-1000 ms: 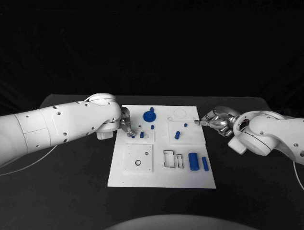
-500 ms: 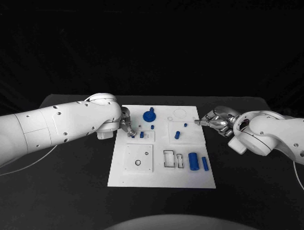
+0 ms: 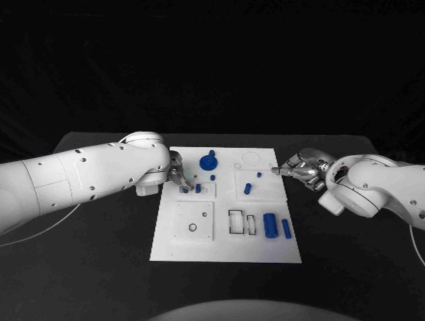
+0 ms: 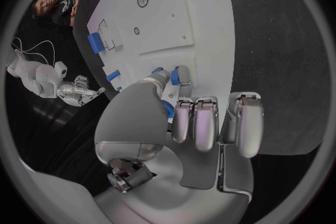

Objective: Assemble the parts on the task board

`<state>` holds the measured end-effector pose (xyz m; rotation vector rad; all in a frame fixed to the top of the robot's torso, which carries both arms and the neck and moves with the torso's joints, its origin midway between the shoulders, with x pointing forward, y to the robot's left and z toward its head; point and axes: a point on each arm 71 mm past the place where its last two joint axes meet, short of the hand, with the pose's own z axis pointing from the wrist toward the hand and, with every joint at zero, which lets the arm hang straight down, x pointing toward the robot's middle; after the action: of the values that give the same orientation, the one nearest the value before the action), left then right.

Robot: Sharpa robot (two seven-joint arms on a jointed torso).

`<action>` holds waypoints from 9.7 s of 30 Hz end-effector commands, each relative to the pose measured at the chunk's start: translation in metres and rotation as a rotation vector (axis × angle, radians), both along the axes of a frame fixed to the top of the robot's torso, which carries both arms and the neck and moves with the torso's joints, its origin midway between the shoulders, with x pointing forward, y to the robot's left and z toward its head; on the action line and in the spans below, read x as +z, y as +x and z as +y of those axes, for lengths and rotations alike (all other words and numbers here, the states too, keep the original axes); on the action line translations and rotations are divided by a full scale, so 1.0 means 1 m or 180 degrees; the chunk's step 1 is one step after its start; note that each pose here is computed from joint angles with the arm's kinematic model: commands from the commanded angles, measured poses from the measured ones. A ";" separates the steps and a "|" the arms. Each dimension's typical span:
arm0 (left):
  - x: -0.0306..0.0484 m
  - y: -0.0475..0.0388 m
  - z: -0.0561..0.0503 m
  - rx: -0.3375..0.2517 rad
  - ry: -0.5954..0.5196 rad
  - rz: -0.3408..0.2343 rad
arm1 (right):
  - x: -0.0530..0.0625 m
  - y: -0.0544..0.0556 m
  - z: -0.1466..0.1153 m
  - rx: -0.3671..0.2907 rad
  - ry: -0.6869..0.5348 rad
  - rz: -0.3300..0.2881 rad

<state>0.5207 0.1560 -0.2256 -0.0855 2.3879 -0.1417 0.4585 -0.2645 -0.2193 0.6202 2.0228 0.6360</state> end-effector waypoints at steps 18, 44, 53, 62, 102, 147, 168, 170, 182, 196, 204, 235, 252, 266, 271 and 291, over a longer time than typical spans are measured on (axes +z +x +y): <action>-0.0002 -0.0010 0.002 0.0006 0.0067 0.0013 | -0.001 -0.001 0.000 0.0043 -0.0031 0.0029; 0.0108 0.0027 0.010 0.0163 -0.0421 -0.0510 | -0.001 0.000 -0.001 0.0035 -0.0029 0.0006; 0.0447 0.0077 0.025 0.0347 -0.1183 -0.1319 | 0.002 0.001 0.000 0.0013 0.0016 -0.0101; 0.0717 0.0062 0.027 0.0379 -0.2362 -0.2181 | 0.004 0.001 -0.001 -0.0006 0.0055 -0.0192; 0.0208 -0.0041 -0.045 -0.2293 -0.1019 -0.2155 | 0.006 0.002 -0.002 -0.0032 0.0145 -0.0313; -0.0045 0.0042 -0.059 -0.2359 -0.0329 -0.1670 | 0.004 0.000 0.001 -0.0006 0.0129 -0.0240; -0.0096 0.0063 -0.063 -0.2352 -0.0267 -0.1664 | 0.003 0.000 0.001 0.0004 0.0118 -0.0208; -0.0100 0.0069 -0.062 -0.2342 -0.0254 -0.1659 | 0.003 0.000 0.002 0.0007 0.0118 -0.0205; -0.0102 0.0091 -0.064 -0.2336 -0.0225 -0.1719 | 0.003 0.000 0.001 0.0010 0.0113 -0.0193; -0.0117 0.0104 -0.067 -0.2360 -0.0206 -0.1679 | 0.003 0.000 0.001 0.0018 0.0110 -0.0179; -0.0123 0.0110 -0.068 -0.2372 -0.0201 -0.1658 | 0.003 0.000 0.001 0.0021 0.0109 -0.0175; -0.0114 0.0089 -0.070 -0.2521 -0.0249 -0.1736 | 0.003 -0.001 0.002 0.0029 0.0111 -0.0165; 0.0201 0.0005 -0.056 -0.2636 -0.0512 -0.2231 | 0.002 0.000 0.001 0.0025 0.0103 -0.0156; 0.0454 -0.0081 -0.024 -0.2582 -0.0478 -0.2182 | 0.001 0.001 0.002 0.0036 0.0102 -0.0147; 0.0447 -0.0091 -0.013 -0.2529 -0.0441 -0.2132 | 0.001 0.001 0.002 0.0036 0.0102 -0.0148; 0.0280 -0.0003 0.000 -0.2406 -0.0324 -0.1991 | 0.001 -0.001 0.000 0.0030 0.0105 -0.0145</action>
<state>0.5199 0.1559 -0.1946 0.7132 1.6553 -0.5543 0.4585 -0.2649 -0.2176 0.6207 1.9656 0.6804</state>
